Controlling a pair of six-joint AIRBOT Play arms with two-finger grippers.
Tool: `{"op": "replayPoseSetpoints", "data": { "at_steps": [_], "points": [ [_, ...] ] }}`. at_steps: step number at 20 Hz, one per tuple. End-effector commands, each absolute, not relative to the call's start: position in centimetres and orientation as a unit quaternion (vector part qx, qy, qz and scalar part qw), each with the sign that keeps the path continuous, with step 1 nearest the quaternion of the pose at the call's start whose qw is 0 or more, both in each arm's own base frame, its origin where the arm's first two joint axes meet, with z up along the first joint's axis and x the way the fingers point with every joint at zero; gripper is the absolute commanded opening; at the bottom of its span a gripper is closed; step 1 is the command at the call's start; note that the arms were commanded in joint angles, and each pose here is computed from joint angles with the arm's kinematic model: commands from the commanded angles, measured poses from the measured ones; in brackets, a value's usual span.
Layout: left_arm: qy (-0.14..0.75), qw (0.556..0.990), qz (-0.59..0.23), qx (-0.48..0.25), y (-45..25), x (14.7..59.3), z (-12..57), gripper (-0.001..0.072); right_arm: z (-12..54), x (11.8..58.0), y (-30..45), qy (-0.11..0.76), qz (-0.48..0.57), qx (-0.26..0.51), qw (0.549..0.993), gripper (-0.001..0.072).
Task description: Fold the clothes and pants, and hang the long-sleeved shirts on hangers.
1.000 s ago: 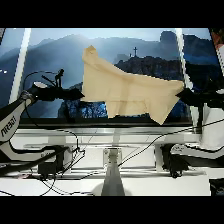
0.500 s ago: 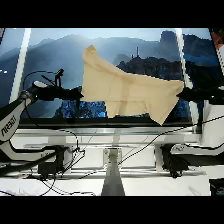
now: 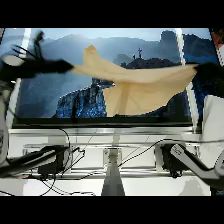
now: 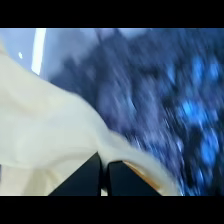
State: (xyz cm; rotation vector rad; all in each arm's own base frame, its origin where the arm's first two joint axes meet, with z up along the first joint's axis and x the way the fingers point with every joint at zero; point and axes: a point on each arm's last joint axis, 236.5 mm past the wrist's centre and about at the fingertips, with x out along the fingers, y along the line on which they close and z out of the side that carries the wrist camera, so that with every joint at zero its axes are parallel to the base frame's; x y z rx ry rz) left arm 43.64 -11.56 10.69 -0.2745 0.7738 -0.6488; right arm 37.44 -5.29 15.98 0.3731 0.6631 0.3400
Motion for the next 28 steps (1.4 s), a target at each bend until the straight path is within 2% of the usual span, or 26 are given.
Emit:
{"op": "replayPoseSetpoints", "data": {
  "at_steps": [1,5,8,11,14,16,17,19,22,25,28],
  "points": [
    [0.216,0.931,-0.286,-0.073,-9.3,42.9,24.8,0.0012,28.4,35.0,-1.2,0.180,0.198,0.126,0.955,0.0013],
    [-0.025,0.986,-0.159,-0.030,-4.1,37.1,41.0,0.0013,39.6,29.9,3.4,0.051,0.210,0.031,0.976,0.0013],
    [-0.206,0.977,-0.050,-0.014,-0.2,28.7,51.2,0.0013,46.8,25.3,6.4,-0.046,0.196,-0.036,0.979,0.0013],
    [-0.306,0.952,0.012,0.019,0.8,20.9,56.1,0.0013,51.4,21.0,9.3,-0.112,0.188,-0.079,0.973,0.0013],
    [-0.338,0.938,0.036,0.060,0.1,16.7,57.4,0.0012,53.7,18.2,11.5,-0.144,0.190,-0.102,0.966,0.0012],
    [-0.310,0.947,0.021,0.077,-0.7,17.5,56.3,0.0012,53.6,18.3,11.3,-0.137,0.188,-0.096,0.968,0.0011],
    [-0.268,0.960,-0.005,0.081,-1.6,19.2,54.5,0.0012,52.7,19.1,10.9,-0.114,0.192,-0.079,0.972,0.0011],
    [-0.162,0.984,-0.059,0.040,-2.3,24.4,49.4,0.0012,50.0,21.8,9.3,-0.051,0.204,-0.030,0.977,0.0011],
    [0.005,0.995,-0.099,-0.032,-1.1,34.1,40.1,0.0012,45.3,27.9,4.8,0.040,0.205,0.074,0.975,0.0010],
    [0.192,0.964,-0.158,-0.093,-2.0,42.0,27.4,0.0011,35.8,34.7,1.9,0.177,0.227,0.167,0.943,0.0011],
    [0.306,0.925,-0.184,-0.126,-3.9,47.9,15.8,0.0012,23.3,41.0,2.9,0.319,0.234,0.194,0.898,0.0012]
  ]
}}
